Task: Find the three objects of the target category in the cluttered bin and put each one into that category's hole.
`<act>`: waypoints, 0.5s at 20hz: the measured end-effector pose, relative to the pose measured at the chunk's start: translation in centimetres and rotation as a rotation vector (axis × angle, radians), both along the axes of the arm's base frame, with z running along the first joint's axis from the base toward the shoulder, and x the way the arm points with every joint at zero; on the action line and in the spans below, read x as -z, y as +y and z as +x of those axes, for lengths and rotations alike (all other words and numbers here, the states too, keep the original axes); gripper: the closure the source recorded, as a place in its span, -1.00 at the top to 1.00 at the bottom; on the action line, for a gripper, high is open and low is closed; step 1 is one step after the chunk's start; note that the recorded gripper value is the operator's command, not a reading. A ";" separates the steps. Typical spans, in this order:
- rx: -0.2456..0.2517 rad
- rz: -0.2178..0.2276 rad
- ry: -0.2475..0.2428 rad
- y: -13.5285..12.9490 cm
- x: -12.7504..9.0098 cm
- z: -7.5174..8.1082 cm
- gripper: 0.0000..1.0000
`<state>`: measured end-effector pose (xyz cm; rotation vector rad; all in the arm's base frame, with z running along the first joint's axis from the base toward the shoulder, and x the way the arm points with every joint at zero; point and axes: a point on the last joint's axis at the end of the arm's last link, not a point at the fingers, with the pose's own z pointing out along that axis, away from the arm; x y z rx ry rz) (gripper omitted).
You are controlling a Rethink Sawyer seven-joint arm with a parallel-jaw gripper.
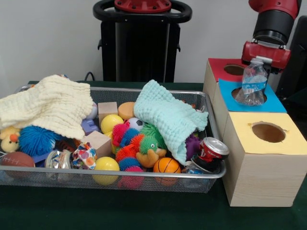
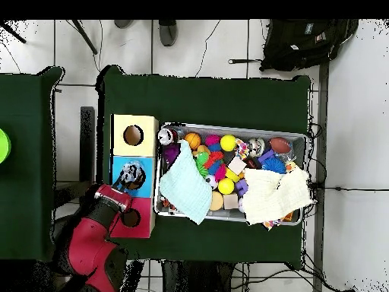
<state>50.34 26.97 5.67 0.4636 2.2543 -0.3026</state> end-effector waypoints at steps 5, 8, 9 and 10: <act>0.014 0.028 0.009 0.0 -0.3 -0.3 -1.00; 0.023 0.043 0.014 0.1 -0.5 -0.5 -1.00; 0.025 0.046 0.014 0.1 -0.5 -0.5 -1.00; 0.028 0.050 0.015 0.0 -0.7 -0.6 -1.00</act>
